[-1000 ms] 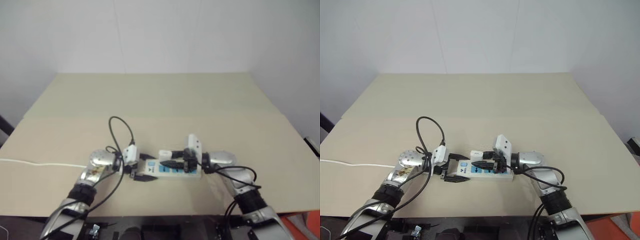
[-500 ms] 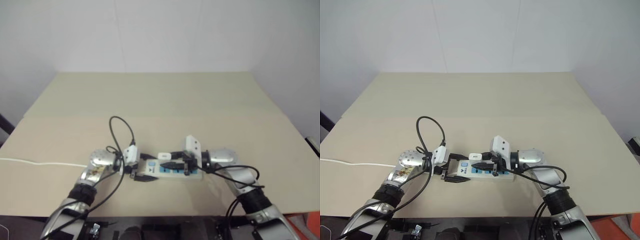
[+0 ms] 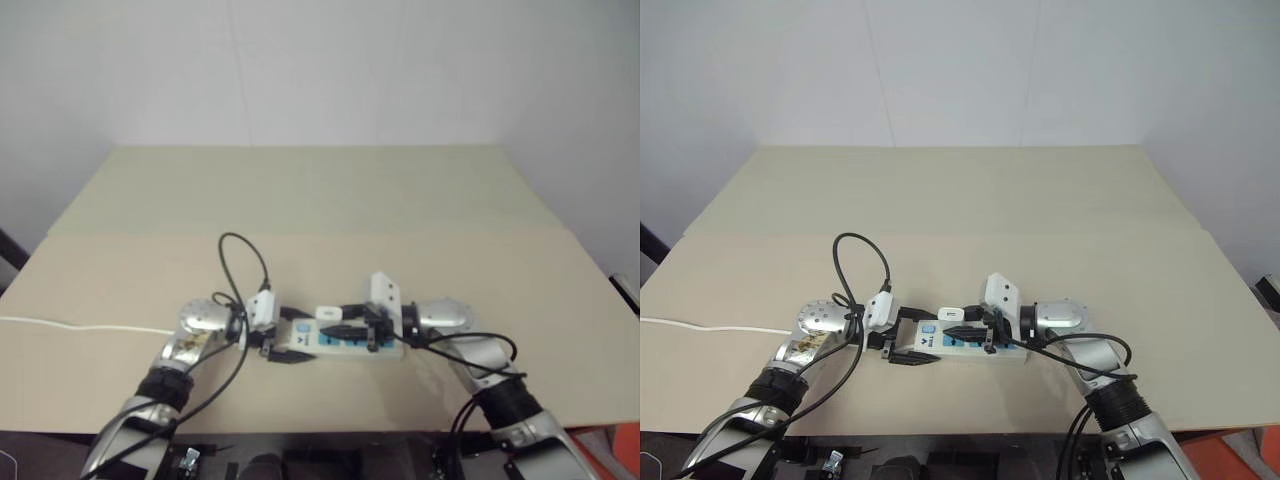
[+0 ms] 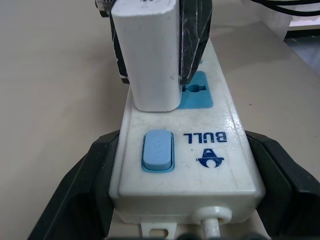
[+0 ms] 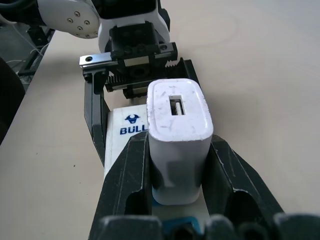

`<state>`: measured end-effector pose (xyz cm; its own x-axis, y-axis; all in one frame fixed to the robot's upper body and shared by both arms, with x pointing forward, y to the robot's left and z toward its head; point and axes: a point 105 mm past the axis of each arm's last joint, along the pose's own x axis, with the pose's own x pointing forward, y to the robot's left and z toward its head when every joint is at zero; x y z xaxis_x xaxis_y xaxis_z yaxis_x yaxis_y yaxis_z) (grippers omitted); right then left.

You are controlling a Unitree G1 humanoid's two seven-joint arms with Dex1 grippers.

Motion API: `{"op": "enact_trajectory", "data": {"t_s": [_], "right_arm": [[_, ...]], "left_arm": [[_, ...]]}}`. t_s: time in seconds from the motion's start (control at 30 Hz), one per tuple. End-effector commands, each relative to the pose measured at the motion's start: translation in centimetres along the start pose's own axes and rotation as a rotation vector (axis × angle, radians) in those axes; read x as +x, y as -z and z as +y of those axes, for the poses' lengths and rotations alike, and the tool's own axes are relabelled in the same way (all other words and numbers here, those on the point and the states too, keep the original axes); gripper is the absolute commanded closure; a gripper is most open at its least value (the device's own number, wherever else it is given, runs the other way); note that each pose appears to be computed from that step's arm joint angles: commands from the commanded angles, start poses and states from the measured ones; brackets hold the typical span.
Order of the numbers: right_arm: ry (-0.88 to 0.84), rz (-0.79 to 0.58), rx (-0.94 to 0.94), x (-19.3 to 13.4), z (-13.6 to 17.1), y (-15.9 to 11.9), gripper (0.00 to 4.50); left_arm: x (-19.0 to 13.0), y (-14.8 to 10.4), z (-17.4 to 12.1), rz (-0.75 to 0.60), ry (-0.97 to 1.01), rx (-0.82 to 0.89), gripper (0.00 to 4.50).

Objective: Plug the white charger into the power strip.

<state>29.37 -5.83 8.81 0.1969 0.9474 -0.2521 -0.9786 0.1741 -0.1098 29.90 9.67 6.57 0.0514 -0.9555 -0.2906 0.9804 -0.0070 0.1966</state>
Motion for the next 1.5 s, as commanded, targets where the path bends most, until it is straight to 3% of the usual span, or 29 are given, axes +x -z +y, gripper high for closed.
{"op": "enact_trajectory", "data": {"t_s": [0.03, 1.23, 1.5], "right_arm": [[0.001, 0.176, 0.161, -0.9, 1.5, 6.2, 3.36], [-0.085, 0.183, 0.126, 0.2, 1.7, 6.8, 3.36], [-0.052, 0.167, 0.127, 0.3, 1.2, 6.3, 0.67]], "left_arm": [[-1.3, 1.2, 0.3, 0.071, -0.032, -0.027, 1.2], [-1.6, 1.4, 0.2, 0.078, -0.044, -0.028, 1.2], [-1.4, 1.3, 0.2, 0.073, -0.048, -0.028, 1.2]]}}
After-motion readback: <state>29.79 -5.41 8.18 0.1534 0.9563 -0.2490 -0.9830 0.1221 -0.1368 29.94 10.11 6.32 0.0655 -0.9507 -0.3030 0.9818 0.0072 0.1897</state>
